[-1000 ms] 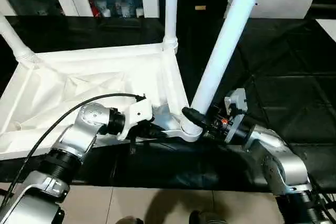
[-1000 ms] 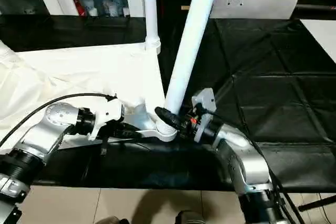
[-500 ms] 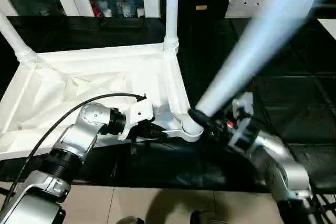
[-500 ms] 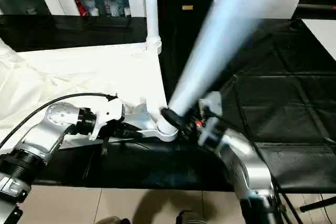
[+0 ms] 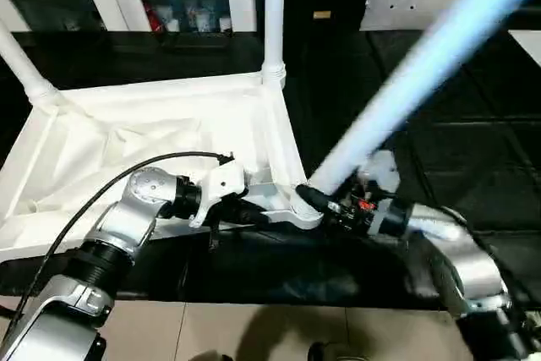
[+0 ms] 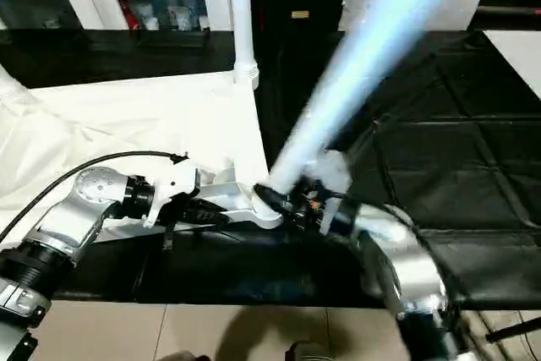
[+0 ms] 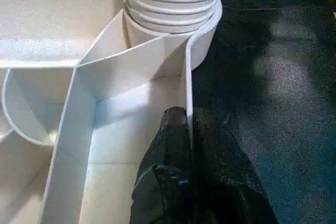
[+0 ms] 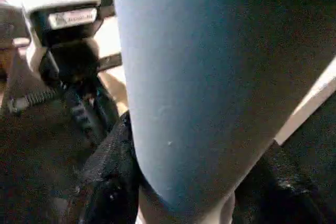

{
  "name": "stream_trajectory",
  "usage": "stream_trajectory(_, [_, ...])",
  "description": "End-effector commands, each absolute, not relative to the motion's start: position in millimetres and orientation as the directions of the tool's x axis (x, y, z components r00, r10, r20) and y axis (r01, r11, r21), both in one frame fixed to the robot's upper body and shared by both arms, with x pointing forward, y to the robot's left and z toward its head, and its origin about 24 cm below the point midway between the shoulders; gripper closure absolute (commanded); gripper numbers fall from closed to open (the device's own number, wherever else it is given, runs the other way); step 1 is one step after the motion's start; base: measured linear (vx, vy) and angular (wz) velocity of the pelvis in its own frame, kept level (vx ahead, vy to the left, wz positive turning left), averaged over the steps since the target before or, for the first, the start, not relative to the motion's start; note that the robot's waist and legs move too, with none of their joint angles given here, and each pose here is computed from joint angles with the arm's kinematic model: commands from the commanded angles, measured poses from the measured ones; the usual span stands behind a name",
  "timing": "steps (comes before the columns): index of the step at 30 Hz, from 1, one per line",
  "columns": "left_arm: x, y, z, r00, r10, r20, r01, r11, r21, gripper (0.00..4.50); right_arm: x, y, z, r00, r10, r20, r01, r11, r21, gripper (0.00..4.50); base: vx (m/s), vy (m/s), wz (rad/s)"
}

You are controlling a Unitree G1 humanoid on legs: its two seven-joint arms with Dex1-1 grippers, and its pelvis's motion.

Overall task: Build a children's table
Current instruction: Insert table leg to table base

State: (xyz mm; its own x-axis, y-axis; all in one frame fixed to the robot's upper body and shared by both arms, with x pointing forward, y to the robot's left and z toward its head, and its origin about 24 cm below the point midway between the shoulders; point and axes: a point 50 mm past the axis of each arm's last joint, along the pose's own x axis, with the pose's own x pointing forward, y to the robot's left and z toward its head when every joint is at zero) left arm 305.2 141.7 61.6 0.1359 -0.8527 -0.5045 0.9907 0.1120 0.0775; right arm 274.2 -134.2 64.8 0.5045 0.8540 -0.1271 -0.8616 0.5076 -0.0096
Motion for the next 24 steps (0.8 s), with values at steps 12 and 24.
stream_trajectory(12, [308.5, 150.4, 71.8, 0.13, -0.838, -0.531, 0.99, 0.077, 0.12, 4.5, 259.0, -143.1, 6.1, 0.237, 0.799, -0.552, -0.931, 0.348, 0.105, 2.59, 0.0, 0.0, 0.0])
stream_trajectory(24, [315.5, 138.7, 85.2, 0.06, -0.844, -0.534, 0.99, -0.017, 0.138, 4.5, 241.9, -127.1, -1.9, 0.07, 0.842, -0.536, -0.949, 0.221, 0.224, 2.59, 0.0, 0.0, 0.0])
